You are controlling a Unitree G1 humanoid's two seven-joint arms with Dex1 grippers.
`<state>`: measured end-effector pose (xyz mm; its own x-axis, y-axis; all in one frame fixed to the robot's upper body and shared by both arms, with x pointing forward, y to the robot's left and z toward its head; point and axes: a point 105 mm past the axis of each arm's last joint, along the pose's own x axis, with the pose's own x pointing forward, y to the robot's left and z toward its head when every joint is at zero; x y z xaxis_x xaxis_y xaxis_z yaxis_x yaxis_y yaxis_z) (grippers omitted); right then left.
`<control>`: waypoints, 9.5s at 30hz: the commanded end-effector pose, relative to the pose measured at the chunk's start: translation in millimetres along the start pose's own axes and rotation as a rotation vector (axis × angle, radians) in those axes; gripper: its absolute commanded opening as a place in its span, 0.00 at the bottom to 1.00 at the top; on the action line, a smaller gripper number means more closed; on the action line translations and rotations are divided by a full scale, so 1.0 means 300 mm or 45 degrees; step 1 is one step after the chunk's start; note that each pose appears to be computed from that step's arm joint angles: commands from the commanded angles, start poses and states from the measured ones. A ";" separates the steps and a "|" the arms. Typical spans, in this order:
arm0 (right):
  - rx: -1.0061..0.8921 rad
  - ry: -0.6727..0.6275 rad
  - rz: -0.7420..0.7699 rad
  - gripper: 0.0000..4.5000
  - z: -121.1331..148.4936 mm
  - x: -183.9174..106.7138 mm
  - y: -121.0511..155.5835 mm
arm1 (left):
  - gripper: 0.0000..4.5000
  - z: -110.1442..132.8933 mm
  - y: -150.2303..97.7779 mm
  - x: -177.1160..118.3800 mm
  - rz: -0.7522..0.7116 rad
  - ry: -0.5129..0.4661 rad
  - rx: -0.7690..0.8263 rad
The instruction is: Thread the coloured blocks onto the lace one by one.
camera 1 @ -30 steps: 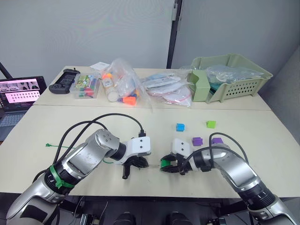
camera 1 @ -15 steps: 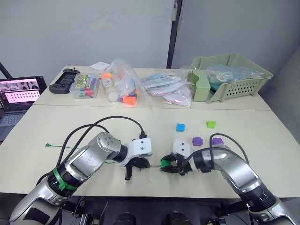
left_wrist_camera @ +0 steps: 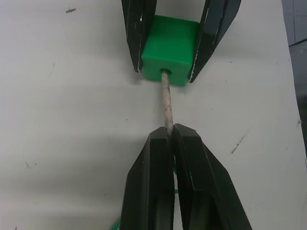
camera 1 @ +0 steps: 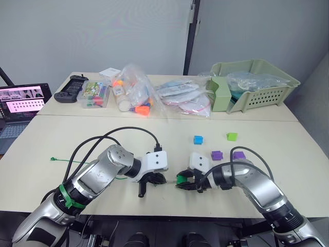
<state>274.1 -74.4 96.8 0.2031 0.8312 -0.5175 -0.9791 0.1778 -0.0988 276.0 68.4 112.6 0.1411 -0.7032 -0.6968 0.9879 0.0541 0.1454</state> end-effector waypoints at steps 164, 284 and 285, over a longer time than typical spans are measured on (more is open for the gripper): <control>-0.115 0.038 -0.121 0.00 -0.039 -0.162 -0.012 | 0.27 -0.541 0.160 -0.487 0.255 0.116 -0.059; 0.268 -0.066 -0.545 0.80 -0.079 -0.270 0.045 | 0.00 0.044 0.053 0.075 -0.104 -0.334 0.136; 0.317 -0.111 -0.639 0.80 -0.083 -0.294 0.049 | 0.00 0.042 0.052 0.074 -0.104 -0.332 0.136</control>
<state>243.6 -155.3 102.0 0.5783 0.6716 -0.4632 -0.7820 0.6182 -0.0799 296.2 47.6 98.1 0.0308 -0.8465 -0.5315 0.9867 -0.0592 0.1515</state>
